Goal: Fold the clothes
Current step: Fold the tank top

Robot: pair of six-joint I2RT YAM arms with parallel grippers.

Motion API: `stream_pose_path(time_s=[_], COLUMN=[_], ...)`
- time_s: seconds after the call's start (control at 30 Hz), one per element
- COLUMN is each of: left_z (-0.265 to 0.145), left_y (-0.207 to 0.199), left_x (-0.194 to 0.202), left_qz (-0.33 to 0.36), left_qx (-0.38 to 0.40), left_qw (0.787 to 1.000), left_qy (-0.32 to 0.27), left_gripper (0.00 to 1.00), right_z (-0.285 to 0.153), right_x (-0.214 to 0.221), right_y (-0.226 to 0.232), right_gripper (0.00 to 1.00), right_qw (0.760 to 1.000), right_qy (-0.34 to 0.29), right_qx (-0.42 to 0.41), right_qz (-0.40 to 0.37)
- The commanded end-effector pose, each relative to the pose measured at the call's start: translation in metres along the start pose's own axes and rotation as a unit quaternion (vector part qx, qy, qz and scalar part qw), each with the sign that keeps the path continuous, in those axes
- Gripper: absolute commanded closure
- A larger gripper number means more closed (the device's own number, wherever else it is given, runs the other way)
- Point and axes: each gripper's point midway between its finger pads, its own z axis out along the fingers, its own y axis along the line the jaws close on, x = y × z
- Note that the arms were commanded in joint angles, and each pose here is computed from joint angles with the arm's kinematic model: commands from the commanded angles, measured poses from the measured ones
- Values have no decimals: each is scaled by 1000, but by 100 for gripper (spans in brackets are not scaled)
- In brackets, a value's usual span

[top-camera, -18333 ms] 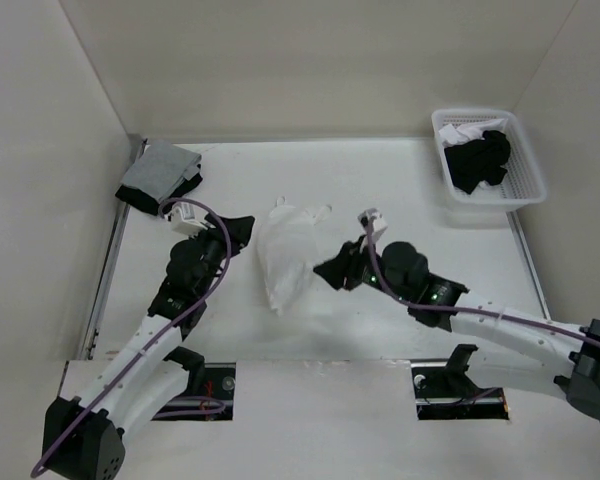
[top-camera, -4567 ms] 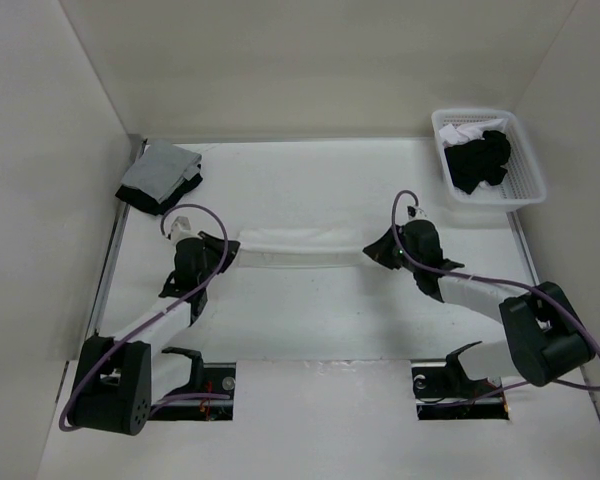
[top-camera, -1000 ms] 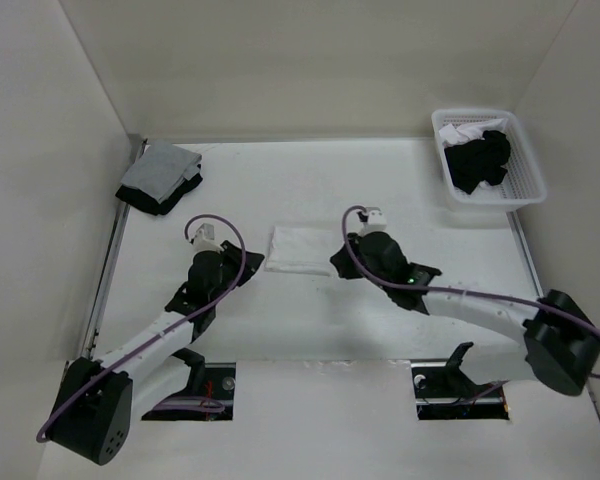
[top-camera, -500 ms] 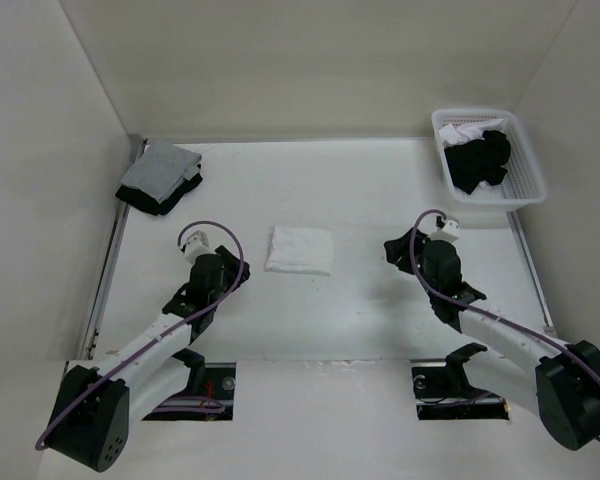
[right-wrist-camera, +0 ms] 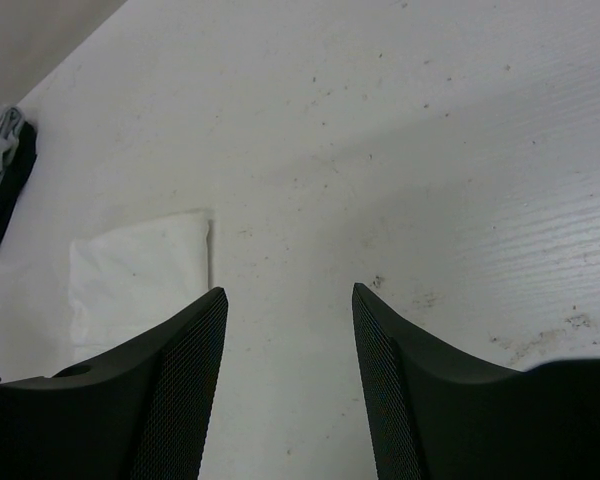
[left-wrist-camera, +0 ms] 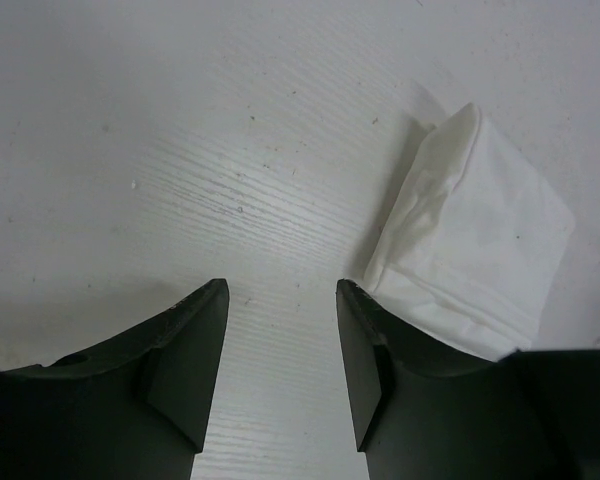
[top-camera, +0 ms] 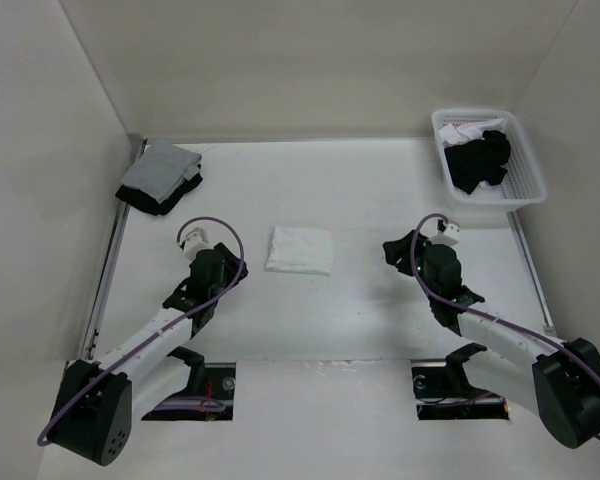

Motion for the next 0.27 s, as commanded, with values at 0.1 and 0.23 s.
stream_pose_path(time_s=[0.1, 0.23], left_z=[4, 5], left_y=[-30, -38], left_x=[-19, -20], left_qz=[13, 24], left_qx=[32, 40], left_qw=[999, 999], left_qy=[-25, -25], left_gripper=[56, 52], right_z=[1, 4], right_x=[-16, -14], right_y=[15, 13], right_gripper=[42, 42], right_qw=[999, 999], right_qy=[-29, -25], right_qx=[-24, -19], right_qz=[11, 9])
